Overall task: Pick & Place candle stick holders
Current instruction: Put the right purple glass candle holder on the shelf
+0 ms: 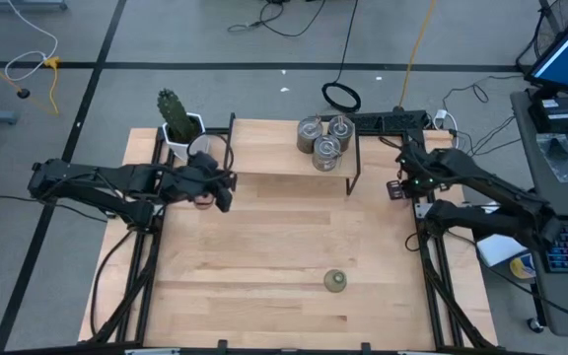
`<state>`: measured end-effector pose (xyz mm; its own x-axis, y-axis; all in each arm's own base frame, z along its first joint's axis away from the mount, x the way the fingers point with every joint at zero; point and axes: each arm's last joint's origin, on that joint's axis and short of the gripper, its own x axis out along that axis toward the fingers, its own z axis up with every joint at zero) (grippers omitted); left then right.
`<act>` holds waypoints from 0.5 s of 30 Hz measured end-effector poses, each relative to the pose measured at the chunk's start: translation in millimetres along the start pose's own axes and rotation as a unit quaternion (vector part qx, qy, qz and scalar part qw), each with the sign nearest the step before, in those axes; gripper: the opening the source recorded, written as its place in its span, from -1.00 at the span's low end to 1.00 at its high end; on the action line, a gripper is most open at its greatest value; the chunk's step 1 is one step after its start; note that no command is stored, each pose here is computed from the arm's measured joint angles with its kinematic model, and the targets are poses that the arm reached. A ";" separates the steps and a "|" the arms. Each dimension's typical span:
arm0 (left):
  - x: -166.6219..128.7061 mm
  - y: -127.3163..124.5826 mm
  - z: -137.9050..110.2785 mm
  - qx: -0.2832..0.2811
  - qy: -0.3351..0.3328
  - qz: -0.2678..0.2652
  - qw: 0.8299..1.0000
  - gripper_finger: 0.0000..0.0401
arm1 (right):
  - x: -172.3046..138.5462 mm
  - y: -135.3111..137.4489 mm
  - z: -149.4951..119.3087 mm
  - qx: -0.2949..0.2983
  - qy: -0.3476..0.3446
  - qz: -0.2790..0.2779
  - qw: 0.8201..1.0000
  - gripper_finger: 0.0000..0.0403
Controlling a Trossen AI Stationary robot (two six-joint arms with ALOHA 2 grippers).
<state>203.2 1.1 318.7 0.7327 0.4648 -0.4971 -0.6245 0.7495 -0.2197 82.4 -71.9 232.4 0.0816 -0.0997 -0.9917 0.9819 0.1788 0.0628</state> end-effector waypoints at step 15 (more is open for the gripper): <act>29.0 -33.1 8.2 0.090 -0.045 -0.113 0.988 -0.39 | -7.1 13.8 -3.9 -0.029 0.030 0.154 0.987 -0.91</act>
<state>247.3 -6.3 318.4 0.8739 0.3102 -0.3741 -0.3900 0.9070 -0.1590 94.7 -64.9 239.9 0.3622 0.0262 -0.9317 0.9006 0.2480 0.3571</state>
